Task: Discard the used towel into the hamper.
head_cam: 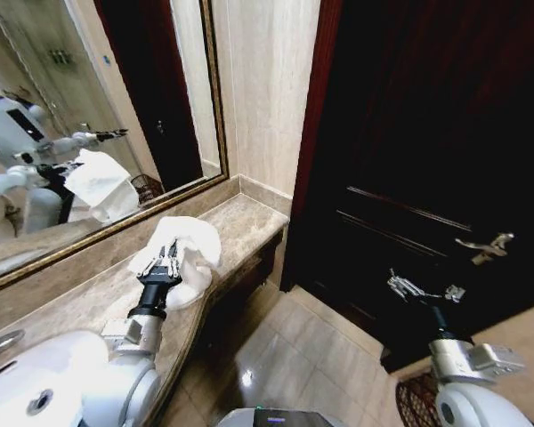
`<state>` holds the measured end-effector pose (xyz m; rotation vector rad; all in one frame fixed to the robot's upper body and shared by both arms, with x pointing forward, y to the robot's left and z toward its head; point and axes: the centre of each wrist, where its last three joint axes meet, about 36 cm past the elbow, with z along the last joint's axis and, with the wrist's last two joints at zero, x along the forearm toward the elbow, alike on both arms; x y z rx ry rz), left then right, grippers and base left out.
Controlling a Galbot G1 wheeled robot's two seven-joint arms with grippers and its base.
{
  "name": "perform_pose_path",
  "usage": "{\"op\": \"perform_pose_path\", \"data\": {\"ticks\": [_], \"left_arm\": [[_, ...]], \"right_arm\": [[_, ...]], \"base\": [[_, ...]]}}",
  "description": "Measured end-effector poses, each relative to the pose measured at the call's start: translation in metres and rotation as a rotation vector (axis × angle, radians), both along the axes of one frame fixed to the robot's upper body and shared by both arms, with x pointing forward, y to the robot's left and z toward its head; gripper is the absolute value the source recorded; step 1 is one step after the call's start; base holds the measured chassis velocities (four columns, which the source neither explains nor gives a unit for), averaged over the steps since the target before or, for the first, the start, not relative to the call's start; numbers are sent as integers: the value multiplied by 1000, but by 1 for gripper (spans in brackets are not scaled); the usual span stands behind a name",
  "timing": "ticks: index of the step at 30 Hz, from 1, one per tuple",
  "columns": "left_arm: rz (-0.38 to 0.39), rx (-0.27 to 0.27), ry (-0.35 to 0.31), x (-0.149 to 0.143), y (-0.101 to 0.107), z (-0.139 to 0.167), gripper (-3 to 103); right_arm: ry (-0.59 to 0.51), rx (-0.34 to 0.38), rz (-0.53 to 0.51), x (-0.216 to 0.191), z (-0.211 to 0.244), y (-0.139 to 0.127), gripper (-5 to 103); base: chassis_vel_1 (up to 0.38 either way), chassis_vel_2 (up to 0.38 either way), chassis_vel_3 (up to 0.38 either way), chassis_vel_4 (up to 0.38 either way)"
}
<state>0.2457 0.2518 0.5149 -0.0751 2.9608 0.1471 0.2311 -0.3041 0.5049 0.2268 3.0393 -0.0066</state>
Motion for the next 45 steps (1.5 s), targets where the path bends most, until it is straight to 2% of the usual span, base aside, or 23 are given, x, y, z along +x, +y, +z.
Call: {"op": "perform_pose_path", "data": {"ticks": [11, 17, 35, 45], "left_arm": [[0, 4, -14, -2, -1, -1, 6], [-9, 26, -10, -1, -1, -6, 6], [-22, 22, -17, 0, -2, -12, 6], [-72, 14, -5, 2, -3, -21, 6]], "right_arm": [[-5, -2, -2, -5, -2, 1, 100], [-19, 0, -8, -6, -5, 1, 100], [-37, 3, -11, -4, -2, 2, 100], [-25, 9, -17, -7, -4, 3, 100]], "base": [[286, -309, -246, 266], [213, -201, -195, 197], [-47, -19, -22, -54], [-85, -100, -108, -90]]}}
